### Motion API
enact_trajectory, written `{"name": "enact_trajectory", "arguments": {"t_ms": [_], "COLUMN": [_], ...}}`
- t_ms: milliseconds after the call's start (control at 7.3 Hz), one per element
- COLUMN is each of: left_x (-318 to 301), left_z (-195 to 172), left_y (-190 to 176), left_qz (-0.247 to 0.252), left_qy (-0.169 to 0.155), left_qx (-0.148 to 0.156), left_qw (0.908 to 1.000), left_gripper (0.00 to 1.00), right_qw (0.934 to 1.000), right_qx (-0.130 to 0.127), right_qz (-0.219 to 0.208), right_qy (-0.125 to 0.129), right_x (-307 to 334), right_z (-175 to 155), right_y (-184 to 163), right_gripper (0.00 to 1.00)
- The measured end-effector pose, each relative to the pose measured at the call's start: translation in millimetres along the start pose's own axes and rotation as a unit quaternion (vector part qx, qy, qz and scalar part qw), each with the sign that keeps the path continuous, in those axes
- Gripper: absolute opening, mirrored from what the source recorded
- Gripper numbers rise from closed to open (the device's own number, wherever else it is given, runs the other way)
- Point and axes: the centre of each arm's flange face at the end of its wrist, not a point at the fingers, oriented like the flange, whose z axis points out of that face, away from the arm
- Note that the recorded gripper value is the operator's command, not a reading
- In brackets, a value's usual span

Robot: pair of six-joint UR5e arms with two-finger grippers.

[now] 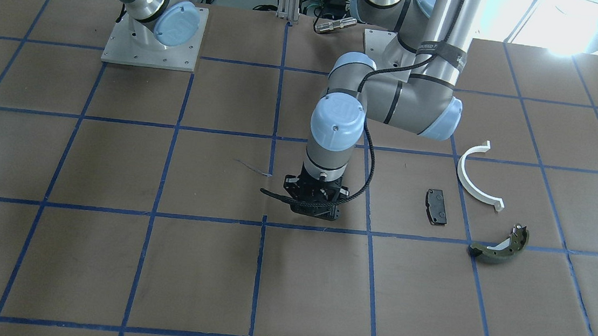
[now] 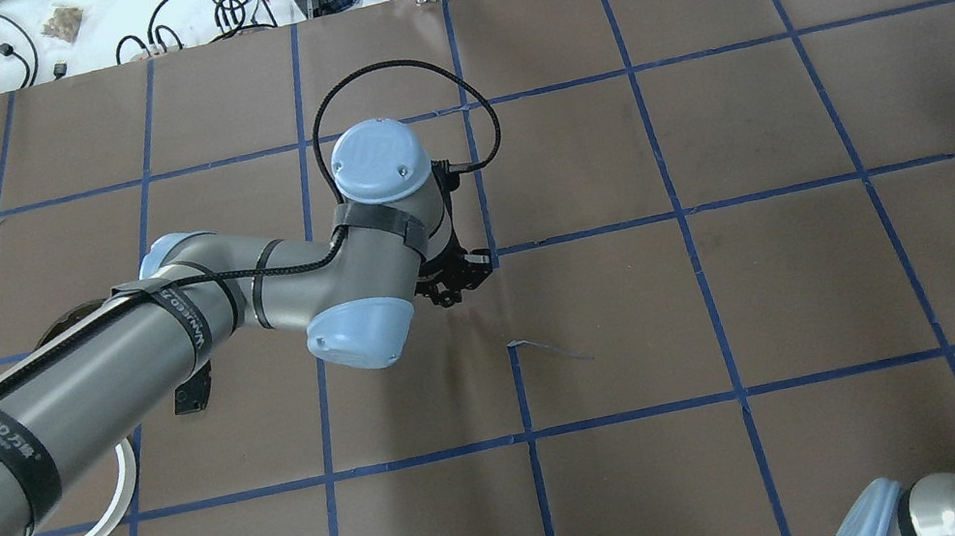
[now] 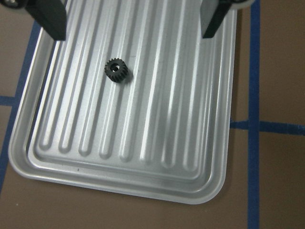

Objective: Place bearing gear from tray to pile

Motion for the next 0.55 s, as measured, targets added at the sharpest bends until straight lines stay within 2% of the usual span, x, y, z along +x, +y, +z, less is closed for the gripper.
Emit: {"name": "enact_trajectory", "arguments": {"t_ms": [274,548], "left_x": [-81,-162], "left_z": [-22,-28], "left_y": [-11,-4], "left_qz": [0.005,0.001], "left_qy": [-0.003,-0.008], "left_qx": [-0.015,-0.032], "left_qw": [0.9999,0.9995], "left_gripper": [0.00,0.00], "right_qw": [0.9998,0.9992], "right_qx": [0.016,0.025], "right_qz": [0.002,0.003], "right_qy": [-0.015,-0.029], "right_x": [13,20], "right_z": [11,24], "right_y": [2,5], "right_gripper": [0.98,0.92]}}
